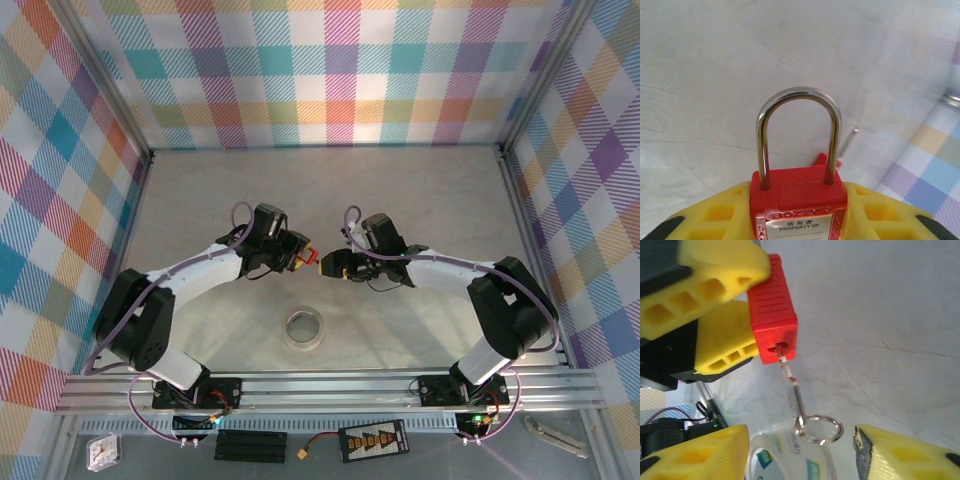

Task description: Unlock with the key

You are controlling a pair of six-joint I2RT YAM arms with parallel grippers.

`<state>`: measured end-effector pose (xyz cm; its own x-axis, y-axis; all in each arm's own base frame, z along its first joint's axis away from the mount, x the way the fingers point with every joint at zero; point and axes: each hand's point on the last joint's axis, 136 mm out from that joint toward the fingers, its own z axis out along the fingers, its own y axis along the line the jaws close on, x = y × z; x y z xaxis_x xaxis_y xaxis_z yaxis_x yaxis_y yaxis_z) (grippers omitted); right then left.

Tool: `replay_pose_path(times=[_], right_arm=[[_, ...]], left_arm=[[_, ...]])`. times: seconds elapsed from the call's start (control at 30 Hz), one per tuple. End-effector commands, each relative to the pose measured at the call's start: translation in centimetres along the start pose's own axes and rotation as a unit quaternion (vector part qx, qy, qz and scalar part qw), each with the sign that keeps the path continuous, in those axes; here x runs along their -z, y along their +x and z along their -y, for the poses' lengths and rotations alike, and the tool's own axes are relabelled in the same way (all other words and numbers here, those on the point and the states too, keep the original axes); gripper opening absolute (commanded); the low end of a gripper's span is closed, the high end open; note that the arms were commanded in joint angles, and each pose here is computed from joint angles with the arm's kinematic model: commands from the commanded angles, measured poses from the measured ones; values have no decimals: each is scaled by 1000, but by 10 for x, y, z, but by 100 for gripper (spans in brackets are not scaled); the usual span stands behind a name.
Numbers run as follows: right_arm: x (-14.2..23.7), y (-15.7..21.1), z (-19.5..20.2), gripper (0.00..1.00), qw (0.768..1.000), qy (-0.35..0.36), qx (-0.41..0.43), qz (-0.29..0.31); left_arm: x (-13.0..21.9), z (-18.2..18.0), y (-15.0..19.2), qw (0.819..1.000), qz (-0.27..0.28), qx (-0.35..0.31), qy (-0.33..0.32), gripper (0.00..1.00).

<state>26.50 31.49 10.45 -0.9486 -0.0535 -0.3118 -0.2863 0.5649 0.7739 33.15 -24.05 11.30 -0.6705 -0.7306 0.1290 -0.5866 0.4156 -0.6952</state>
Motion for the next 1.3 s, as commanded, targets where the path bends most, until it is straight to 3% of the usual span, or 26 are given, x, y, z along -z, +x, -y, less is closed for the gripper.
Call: replay_pose_path(times=[0.0,0.17,0.4,0.57,1.0,1.17,1.27], right_arm=[[8,-9,-17,55,999,-42,7,15],[15,-13,-20,52,998,-45,15,29],[15,-17,-20,36,998,-55,8,35],[15,-21,-22,31,997,-63,7,43],[7,-22,-26,15,995,-94,-6,31],[5,-21,-24,2,996,-89,-3,26],[3,-20,-22,0,996,-80,20,20]], left_arm=[[13,16,-3,999,5,12,34,4],[14,15,-2,1000,3,5,31,1],[11,14,-1,1000,-1,4,31,0],[10,16,0,999,-4,1,32,0],[10,23,1,999,-7,0,47,0],[11,28,4,998,-14,-2,58,0],[12,31,8,998,-21,-6,63,0]])
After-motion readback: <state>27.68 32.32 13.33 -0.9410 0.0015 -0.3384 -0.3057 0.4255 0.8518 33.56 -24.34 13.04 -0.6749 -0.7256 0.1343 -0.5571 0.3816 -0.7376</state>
